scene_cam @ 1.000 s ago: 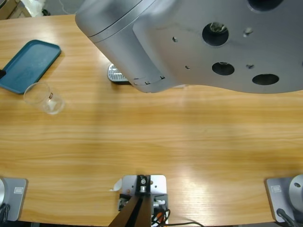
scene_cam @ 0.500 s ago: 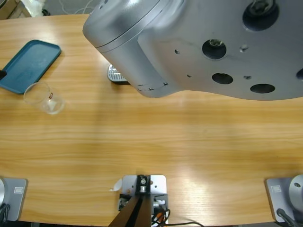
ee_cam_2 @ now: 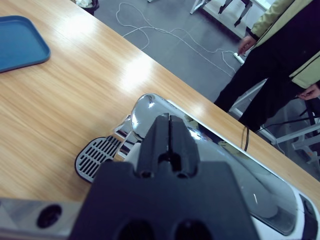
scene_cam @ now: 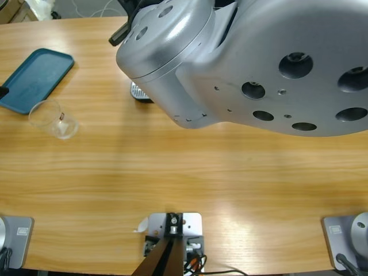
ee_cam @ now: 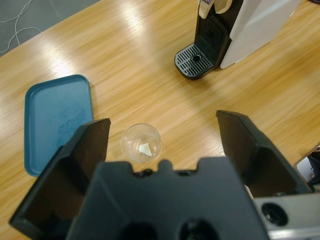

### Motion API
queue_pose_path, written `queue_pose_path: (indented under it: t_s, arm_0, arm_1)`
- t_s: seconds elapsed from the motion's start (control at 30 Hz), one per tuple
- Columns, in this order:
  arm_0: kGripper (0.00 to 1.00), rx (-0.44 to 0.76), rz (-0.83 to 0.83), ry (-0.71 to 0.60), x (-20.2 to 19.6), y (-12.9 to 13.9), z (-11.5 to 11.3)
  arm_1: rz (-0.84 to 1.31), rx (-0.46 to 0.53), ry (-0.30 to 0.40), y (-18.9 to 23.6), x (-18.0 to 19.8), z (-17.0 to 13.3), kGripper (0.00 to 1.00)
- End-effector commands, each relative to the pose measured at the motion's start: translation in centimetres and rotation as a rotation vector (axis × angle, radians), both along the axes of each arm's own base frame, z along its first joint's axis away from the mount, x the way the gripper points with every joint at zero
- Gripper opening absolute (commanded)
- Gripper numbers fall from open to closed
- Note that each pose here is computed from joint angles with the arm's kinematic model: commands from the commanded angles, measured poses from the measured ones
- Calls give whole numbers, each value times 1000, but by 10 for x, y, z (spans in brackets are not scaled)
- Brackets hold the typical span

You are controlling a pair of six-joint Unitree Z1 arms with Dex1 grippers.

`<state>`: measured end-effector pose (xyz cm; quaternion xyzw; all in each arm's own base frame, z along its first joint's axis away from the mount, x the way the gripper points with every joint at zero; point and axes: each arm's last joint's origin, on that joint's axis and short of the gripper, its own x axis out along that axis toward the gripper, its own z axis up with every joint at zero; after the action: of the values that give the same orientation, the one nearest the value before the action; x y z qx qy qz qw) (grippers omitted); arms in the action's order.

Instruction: Pour coffee

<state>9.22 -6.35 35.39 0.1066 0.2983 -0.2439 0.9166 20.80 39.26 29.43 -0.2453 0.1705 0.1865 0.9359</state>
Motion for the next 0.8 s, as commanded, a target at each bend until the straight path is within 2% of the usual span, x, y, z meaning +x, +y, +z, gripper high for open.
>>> queue_pose_path:
  t_s: [0.03, 0.1, 0.17, 0.23, 0.27, 0.33, 0.4, 0.47, 0.53, 0.6, 0.7, 0.8]
  arm_0:
    - [918, 38, -12, 67, 4, -5, -15]
    - [918, 37, -10, 70, 5, -6, -15]
    - [922, 37, -7, 70, 6, -6, -15]
    - [951, 33, 9, 69, 8, -5, -15]
    - [989, 27, 28, 67, 9, -4, -14]
    - [996, 20, 55, 64, 11, -1, -12]
    - [996, 1, 80, 73, 12, 1, -11]
    - [980, -29, 103, 98, 13, 1, -12]
    - [977, -71, 141, 134, 12, 2, -14]
    - [982, -108, 173, 165, 6, 5, -20]
    - [982, -125, 218, 203, -6, 13, -38]
    - [978, -89, 291, 135, -4, 18, -48]
  arm_1:
    - [30, -93, 61, -29, 7, -9, 0]
    - [81, 6, 71, -56, 6, 39, 31]
    - [106, 66, 64, -82, -1, 74, 202]
    - [121, 70, 67, -107, -13, 98, 317]
    - [127, 68, 74, -119, -20, 106, 331]
    - [135, 62, 95, -147, -36, 120, 380]
    - [155, 57, 165, -176, -56, 121, 531]
    - [171, 71, 260, -203, -75, 111, 795]
    - [155, 112, 333, -232, -95, 96, 940]
    - [135, 132, 402, -256, -111, 82, 1000]
    - [143, 138, 480, -276, -125, 65, 1000]
    - [138, 115, 525, -284, -131, 52, 1000]
